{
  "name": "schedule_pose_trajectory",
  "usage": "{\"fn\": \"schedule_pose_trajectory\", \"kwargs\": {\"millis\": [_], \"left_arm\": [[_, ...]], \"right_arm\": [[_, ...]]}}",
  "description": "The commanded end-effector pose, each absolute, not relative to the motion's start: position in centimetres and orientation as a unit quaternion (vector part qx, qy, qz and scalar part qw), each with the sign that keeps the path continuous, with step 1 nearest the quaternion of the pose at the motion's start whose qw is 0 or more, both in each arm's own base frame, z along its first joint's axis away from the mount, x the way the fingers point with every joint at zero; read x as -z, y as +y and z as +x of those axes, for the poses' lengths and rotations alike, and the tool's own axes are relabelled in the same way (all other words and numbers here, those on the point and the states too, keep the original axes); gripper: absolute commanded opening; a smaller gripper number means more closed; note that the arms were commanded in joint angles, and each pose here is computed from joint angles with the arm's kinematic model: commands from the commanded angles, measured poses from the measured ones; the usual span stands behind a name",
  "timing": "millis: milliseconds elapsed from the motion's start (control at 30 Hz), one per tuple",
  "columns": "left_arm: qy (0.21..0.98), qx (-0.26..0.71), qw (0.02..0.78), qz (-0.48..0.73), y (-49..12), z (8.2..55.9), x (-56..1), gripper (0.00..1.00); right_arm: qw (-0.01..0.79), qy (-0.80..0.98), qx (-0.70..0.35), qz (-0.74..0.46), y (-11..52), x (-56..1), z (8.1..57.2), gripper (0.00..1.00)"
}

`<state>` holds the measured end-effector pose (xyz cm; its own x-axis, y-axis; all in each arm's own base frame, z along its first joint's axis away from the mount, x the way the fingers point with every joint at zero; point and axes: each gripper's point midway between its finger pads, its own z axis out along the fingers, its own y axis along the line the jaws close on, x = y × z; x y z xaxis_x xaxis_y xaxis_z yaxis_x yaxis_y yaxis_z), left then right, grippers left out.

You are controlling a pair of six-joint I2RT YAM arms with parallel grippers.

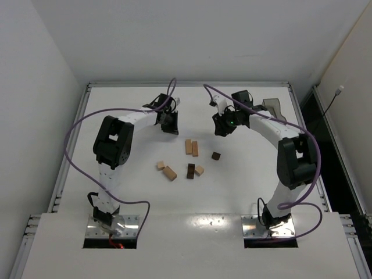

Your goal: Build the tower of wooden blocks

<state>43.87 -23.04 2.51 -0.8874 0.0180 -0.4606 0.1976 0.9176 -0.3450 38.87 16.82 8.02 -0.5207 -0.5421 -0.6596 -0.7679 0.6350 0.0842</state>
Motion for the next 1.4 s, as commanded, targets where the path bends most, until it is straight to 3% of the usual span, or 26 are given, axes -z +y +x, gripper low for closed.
{"fn": "schedule_pose_trajectory", "kwargs": {"millis": [0,233,833,1133,1367], "left_arm": [[0.940,0.215,0.240,0.112,-26.2,44.2,-3.9,0.00],[0.937,0.228,0.230,0.134,-27.8,44.2,-3.2,0.00],[0.935,0.247,0.178,0.184,-31.4,38.4,-1.2,0.00],[0.952,0.150,0.248,0.101,-26.3,41.8,-2.5,0.00],[0.945,0.129,0.295,0.047,-22.7,43.3,-5.2,0.00]], "right_arm": [[0.341,0.848,-0.190,-0.358,17.2,-10.4,39.7,0.31],[0.341,0.851,-0.190,-0.350,16.8,-10.5,39.6,0.31],[0.343,0.856,-0.186,-0.338,15.7,-10.6,40.3,0.33],[0.331,0.857,-0.202,-0.341,16.1,-10.2,39.7,0.36],[0.311,0.858,-0.214,-0.348,16.6,-9.3,38.7,0.36]]}}
